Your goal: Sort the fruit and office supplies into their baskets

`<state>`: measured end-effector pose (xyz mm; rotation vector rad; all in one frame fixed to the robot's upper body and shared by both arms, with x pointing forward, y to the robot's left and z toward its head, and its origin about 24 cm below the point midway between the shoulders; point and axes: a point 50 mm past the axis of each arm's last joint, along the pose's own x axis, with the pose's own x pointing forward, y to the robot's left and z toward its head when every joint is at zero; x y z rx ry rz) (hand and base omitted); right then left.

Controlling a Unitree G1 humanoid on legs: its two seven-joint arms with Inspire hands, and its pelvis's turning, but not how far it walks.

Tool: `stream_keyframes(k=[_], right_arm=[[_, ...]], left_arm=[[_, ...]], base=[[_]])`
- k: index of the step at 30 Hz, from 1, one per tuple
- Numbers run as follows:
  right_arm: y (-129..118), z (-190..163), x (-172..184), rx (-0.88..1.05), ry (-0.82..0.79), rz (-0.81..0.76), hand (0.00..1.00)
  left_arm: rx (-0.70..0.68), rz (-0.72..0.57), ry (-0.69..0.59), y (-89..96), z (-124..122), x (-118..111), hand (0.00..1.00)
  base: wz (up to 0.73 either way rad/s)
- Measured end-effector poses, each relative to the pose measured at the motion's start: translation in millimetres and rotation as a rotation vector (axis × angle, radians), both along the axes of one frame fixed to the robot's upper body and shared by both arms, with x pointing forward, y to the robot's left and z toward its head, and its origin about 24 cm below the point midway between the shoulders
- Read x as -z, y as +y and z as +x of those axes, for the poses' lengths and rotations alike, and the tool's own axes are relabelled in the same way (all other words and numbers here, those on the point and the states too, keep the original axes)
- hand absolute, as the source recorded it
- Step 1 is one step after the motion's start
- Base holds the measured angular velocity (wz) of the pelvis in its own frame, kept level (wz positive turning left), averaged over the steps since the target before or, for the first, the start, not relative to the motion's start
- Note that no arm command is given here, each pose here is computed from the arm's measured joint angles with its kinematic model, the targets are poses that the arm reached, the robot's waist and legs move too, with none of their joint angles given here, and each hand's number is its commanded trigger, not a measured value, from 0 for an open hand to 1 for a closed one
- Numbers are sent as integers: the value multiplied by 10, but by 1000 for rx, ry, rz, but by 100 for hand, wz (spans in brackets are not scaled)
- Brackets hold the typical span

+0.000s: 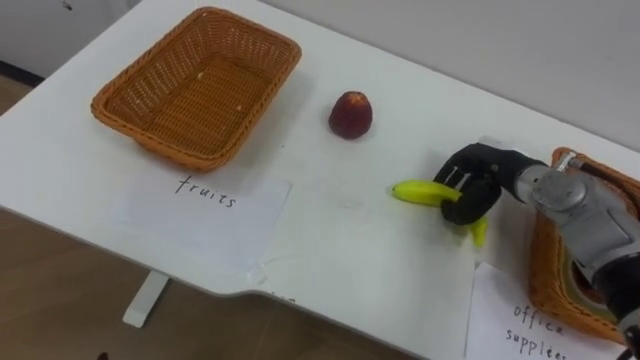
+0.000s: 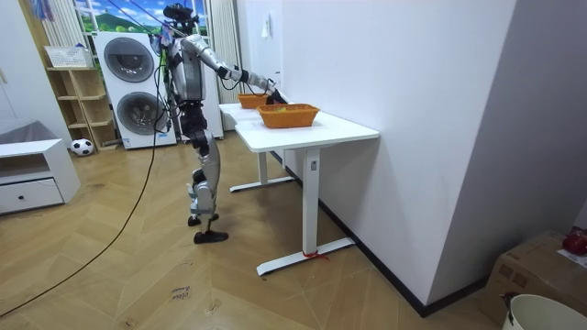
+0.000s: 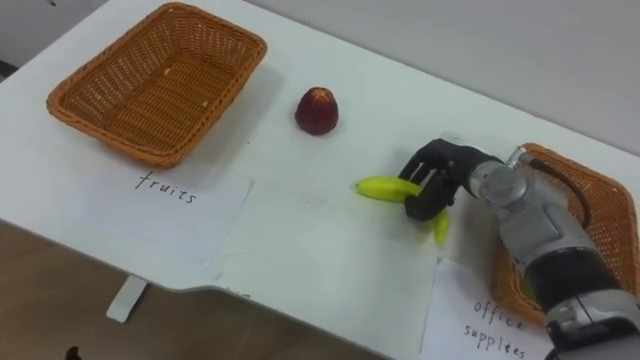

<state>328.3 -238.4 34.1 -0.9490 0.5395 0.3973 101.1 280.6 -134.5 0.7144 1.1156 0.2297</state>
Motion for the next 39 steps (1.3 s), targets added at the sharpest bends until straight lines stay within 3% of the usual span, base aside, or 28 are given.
stream_keyframes(k=[8,18,24,39], right_arm=[[46,7,-40,-26,-9,-2,100],[314,37,-332,-151,-147,0,100],[439,42,-486,-205,-214,10,100],[424,58,-799,-195,-335,-16,100]], left_arm=[[-2,-3,1,-9,-12,6,0],[-14,11,22,-2,-132,27,0],[-6,15,-33,-36,-84,-21,0],[-58,-11,-61,-73,-91,-21,0]], base=[[0],[0],[0],[0]])
